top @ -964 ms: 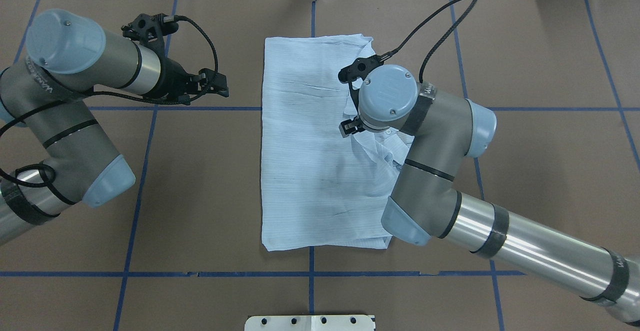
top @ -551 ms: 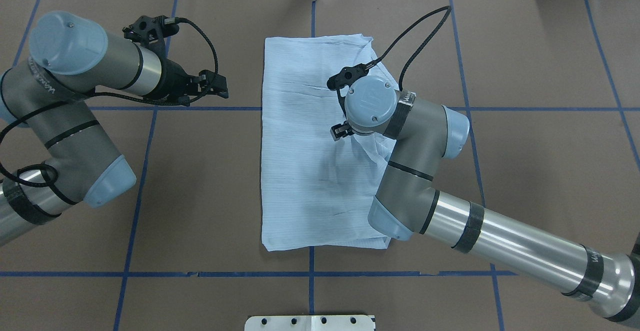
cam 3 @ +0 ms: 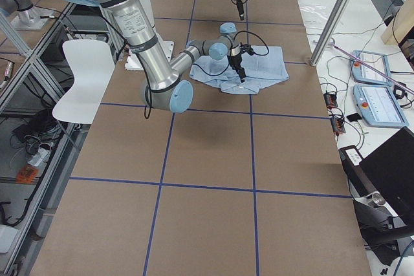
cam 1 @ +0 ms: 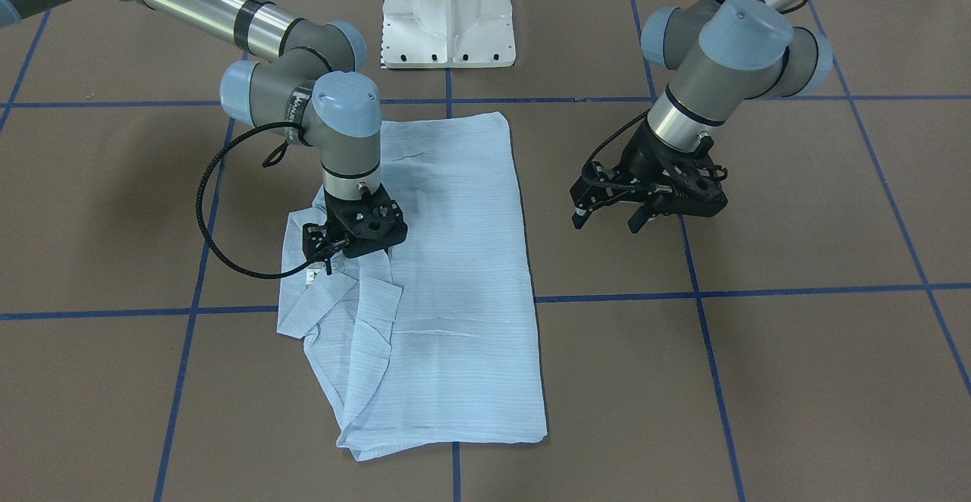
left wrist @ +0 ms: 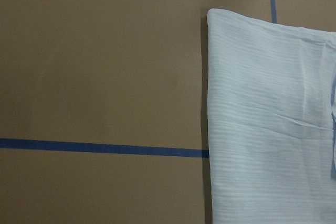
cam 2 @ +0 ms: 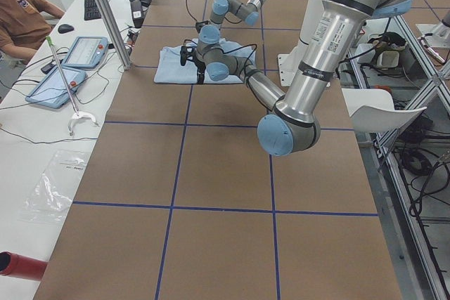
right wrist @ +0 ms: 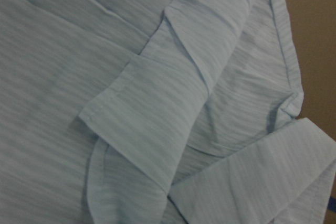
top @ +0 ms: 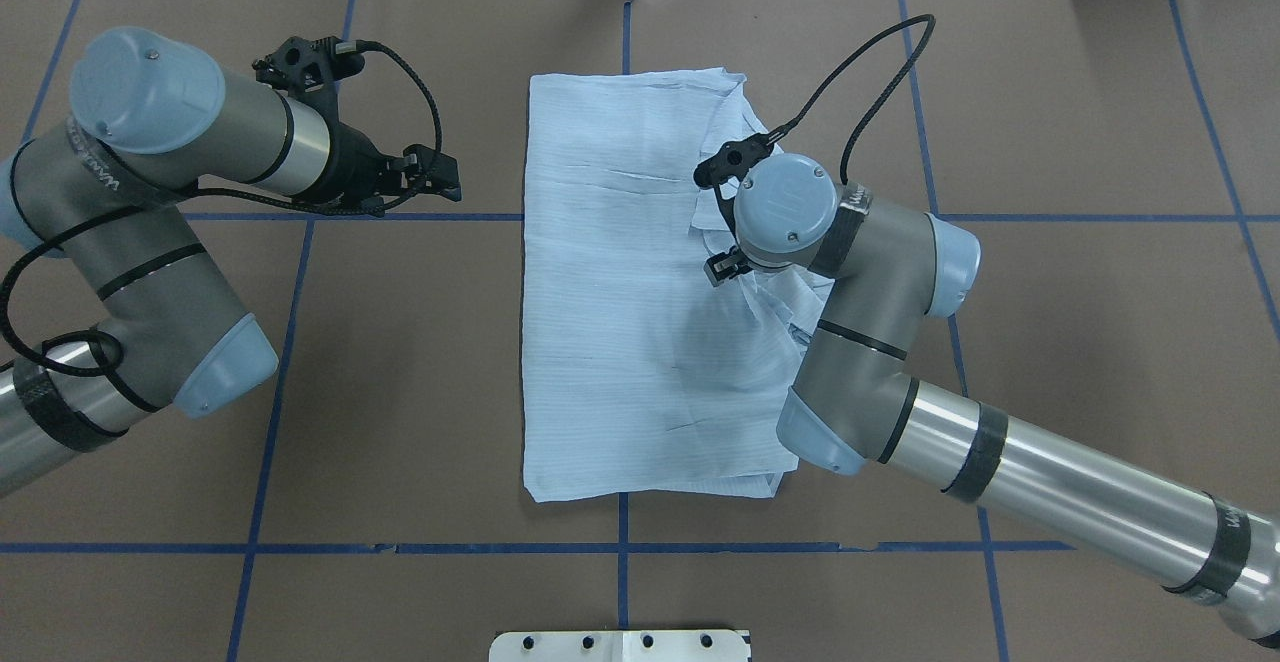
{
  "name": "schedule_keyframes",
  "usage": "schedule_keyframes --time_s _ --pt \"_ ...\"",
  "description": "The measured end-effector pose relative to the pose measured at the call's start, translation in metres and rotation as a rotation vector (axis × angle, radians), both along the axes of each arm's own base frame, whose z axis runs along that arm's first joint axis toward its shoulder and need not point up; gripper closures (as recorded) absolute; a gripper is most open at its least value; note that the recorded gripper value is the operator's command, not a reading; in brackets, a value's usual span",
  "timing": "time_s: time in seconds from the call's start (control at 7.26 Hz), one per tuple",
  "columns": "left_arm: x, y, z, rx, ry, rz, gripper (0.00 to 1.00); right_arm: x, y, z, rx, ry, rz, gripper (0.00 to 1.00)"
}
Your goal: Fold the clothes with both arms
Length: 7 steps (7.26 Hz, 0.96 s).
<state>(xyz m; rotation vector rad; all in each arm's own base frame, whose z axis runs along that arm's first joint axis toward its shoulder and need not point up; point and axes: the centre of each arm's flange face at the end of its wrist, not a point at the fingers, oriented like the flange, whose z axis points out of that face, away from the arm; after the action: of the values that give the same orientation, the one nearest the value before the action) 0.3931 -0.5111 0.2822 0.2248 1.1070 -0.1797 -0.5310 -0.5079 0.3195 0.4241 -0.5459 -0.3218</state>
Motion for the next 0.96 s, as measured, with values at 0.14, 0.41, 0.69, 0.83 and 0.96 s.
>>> schedule_keyframes --time_s 0.14,0.41,0.69,0.83,0.96 --pt "0.003 0.002 -0.002 0.0 0.002 0.004 0.0 0.03 -0.012 0.012 0.013 0.011 -0.017 0.0" --pt "0.009 0.005 -0.009 -0.001 0.012 0.009 0.0 0.077 -0.016 0.044 0.009 0.029 -0.04 0.0" --pt "0.01 0.006 -0.018 -0.004 0.026 0.007 0.0 0.107 -0.012 0.046 0.001 0.001 -0.039 0.0" --pt "0.015 0.012 -0.023 -0.027 0.042 0.009 0.0 0.118 -0.008 0.037 -0.004 -0.031 -0.042 0.0" --pt "0.03 0.03 -0.029 -0.081 0.067 0.015 0.0 0.129 0.004 0.031 -0.019 -0.07 -0.049 0.0"
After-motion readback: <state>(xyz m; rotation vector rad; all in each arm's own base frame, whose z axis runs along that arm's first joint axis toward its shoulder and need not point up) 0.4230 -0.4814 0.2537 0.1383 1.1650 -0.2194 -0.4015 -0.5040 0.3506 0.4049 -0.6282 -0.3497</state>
